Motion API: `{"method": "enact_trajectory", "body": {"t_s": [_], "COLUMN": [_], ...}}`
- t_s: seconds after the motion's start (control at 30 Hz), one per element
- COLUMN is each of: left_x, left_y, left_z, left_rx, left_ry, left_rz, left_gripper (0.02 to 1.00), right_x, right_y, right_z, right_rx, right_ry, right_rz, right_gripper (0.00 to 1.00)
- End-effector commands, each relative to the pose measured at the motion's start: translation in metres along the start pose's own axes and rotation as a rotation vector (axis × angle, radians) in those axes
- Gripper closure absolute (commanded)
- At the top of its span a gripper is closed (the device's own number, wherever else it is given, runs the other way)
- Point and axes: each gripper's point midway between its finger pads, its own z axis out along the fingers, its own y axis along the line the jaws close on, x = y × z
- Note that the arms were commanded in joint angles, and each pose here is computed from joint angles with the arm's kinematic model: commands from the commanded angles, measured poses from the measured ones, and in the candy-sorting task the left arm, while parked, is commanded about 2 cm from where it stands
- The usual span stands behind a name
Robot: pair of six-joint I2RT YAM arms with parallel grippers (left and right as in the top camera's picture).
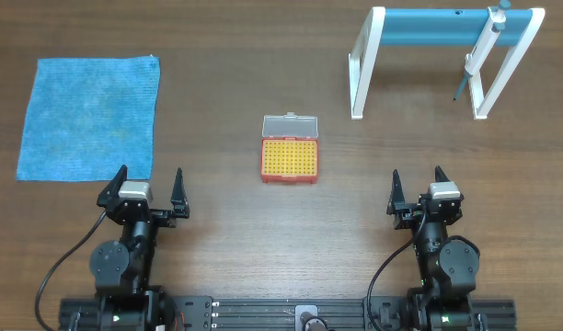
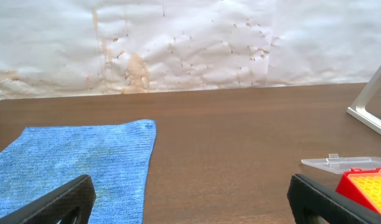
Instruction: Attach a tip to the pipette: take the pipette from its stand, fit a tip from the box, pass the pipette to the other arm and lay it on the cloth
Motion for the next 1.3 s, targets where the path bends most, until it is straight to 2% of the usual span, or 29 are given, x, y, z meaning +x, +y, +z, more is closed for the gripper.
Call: {"method": "enact_trajectory", "body": {"t_s": [0.03,1.17,1.2,1.3], "left_x": [0.0012,0.0012,0.0012,0.0012], "left_y": [0.0039,0.0039,0.0039,0.0039], "left_z": [-0.0003,-0.0003,-0.0003,-0.0003], "left_rx": [-0.020,-0.020,-0.020,-0.020], "left_ry": [0.002,0.002,0.002,0.002], "left_rz": [-0.016,-0.017,-0.017,-0.017], "left_gripper": [0.023,0.023,0.023,0.023], "right_x": [0.0005,0.0004,0.0004,0.0003], "right_y": [-0.0012,-0.0012,-0.0011,-0.0011], "right_z": [-0.0004,-0.0004,-0.0004,-0.0004], "right_rx": [0.008,0.008,0.007,0.007], "right_ry": [-0.002,-0.003,-0.003,-0.003], "right_rz": [-0.010,-0.010,-0.010,-0.010], "right_gripper": [0.233,0.233,0.042,0.025]}}
